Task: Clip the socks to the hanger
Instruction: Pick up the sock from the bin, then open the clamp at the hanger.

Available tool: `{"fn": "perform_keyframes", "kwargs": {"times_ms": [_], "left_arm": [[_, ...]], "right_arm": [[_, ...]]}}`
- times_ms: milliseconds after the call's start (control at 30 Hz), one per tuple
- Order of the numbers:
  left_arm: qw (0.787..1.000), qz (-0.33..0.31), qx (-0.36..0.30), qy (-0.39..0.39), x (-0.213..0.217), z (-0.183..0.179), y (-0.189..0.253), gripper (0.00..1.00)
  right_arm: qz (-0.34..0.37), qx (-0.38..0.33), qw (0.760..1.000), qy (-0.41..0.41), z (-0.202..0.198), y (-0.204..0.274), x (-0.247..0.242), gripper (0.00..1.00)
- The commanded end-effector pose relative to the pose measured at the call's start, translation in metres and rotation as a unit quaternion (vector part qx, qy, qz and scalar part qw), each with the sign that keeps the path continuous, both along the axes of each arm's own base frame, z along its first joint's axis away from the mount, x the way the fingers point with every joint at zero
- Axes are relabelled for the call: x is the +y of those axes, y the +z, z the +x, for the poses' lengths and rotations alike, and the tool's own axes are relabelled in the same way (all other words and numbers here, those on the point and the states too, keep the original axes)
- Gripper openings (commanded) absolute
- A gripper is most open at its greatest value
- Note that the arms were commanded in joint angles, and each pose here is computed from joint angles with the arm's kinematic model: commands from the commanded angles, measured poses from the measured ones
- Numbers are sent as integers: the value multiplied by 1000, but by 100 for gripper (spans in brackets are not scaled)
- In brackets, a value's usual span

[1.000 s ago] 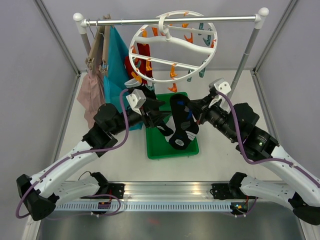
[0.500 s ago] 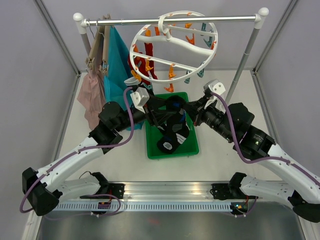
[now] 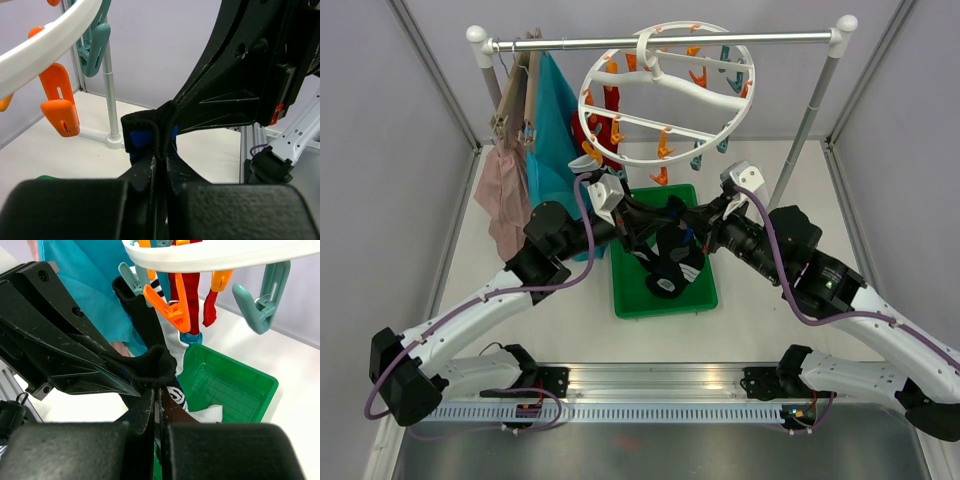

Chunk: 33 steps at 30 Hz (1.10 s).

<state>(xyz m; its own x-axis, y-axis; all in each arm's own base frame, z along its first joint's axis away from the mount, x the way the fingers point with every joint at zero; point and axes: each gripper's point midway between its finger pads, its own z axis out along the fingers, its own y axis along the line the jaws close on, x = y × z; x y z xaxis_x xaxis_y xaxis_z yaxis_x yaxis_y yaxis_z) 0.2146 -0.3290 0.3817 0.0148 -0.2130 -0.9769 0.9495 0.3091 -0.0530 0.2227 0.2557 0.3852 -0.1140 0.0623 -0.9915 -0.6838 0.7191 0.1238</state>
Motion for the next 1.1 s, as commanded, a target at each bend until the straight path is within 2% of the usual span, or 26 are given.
{"fn": "perform_keyframes", "kwargs": {"times_ms": [0,33,133,233,267,300,433,600,900,1067], "left_arm": [[1000,-10,-17,-21,-3,-6,1,6],[1000,-10,-22,-20,-2,-7,1,3],[999,5,-47,-9,-2,-6,-9,2],[997,18,-71,19,3,-2,-20,2],[995,25,-91,26,4,-4,-26,2],[992,31,-118,44,7,-1,-27,2],[982,34,-167,84,15,3,-36,2],[960,56,-243,129,16,6,-49,2],[954,54,-242,167,19,13,-48,2],[953,51,-233,187,24,19,-43,2]], "right_arm": [[4,-5,1000,0,0,1,3,0],[1,-5,1000,-1,0,0,2,0],[-4,-4,1000,-10,2,-2,-1,1],[-17,-1,999,-32,7,-6,-7,18],[-18,0,999,-40,9,-6,-10,29],[-18,-1,999,-48,10,-5,-13,35],[-22,2,996,-81,16,0,-24,54],[-12,-4,994,-106,19,11,-33,59],[-14,-19,998,-60,18,19,-11,61],[-15,-50,998,-34,20,28,4,66]]}}
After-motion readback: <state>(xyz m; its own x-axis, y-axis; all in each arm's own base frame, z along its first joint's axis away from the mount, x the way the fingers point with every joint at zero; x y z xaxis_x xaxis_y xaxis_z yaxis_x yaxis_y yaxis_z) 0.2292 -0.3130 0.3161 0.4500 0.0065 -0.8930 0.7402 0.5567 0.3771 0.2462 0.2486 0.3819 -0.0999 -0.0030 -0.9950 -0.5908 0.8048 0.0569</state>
